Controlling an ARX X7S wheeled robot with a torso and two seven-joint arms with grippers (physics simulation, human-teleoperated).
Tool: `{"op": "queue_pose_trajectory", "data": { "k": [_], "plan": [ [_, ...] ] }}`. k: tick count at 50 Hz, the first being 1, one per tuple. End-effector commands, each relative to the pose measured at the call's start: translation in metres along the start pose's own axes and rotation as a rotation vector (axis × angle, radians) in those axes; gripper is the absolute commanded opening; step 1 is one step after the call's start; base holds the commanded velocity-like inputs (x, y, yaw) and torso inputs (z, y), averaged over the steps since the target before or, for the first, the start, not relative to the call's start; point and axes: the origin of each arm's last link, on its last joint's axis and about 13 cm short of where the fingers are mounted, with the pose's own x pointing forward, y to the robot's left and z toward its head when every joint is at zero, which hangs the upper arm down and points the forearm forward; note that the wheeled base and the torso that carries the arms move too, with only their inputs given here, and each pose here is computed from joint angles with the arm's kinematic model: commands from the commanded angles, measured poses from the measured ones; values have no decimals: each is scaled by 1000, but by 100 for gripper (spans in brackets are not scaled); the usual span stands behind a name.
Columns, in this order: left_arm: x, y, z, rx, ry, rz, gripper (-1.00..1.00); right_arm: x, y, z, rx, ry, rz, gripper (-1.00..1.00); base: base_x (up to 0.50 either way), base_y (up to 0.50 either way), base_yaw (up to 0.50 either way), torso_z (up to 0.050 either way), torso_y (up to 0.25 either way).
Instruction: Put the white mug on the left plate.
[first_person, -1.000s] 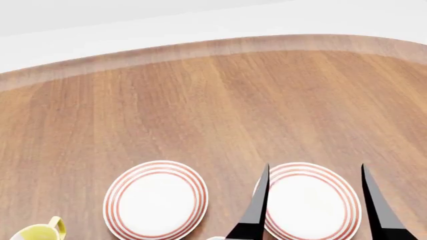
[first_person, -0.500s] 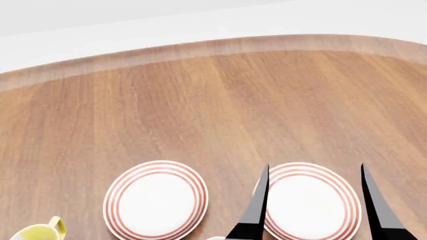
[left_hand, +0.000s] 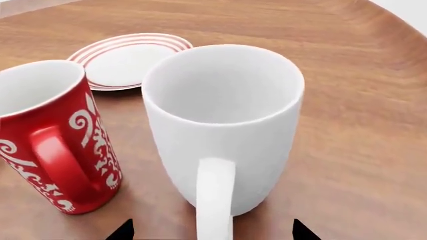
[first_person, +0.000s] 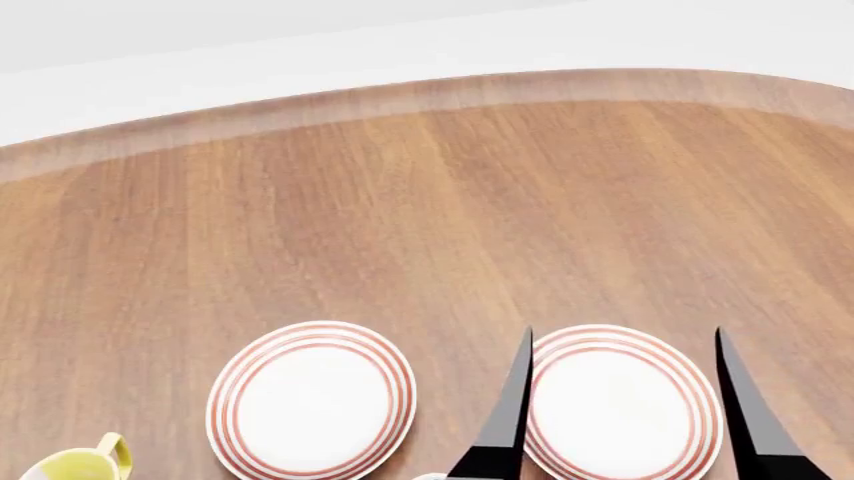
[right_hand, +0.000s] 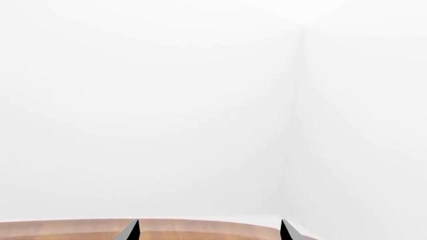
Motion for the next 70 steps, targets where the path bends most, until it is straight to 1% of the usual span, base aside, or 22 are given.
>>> {"op": "queue_pose_trajectory", "data": {
  "k": [1,9,10,32,36,45,51,56,62,67,70],
  "plan": [
    [5,0,-2,-11,11,-2,100,0,0,0,0,0,3,100,0,0,0,0,0],
    [6,-1,-2,-16,12,-2,100,0,-1,0,1,1,-5,100,0,0,0,0,0],
    [6,0,-2,-17,8,4,-100,0,-1,0,2,2,-5,100,0,0,0,0,0],
    [5,0,1,-11,-4,-4,-100,1,0,0,4,2,2,100,0,0,0,0,0],
    [2,0,13,-7,-23,-16,-100,0,0,0,4,3,2,100,0,0,0,0,0],
    [-3,4,52,10,-120,-17,-100,0,1,0,5,0,3,100,0,0,0,0,0],
    [-5,6,70,15,-160,-16,-100,0,0,0,5,-3,2,100,0,0,0,0,0],
    [-6,11,86,19,-191,3,-100,1,1,1,5,-8,2,100,0,0,0,0,0],
    [-5,18,99,22,-216,23,-100,0,1,1,6,-13,5,100,0,0,0,0,0],
    [-5,28,109,6,-236,57,-100,0,1,1,5,-18,3,100,0,0,0,0,0],
    [-2,36,114,0,-246,82,-100,0,1,1,3,-18,2,100,0,0,0,0,0]
  ]
}}
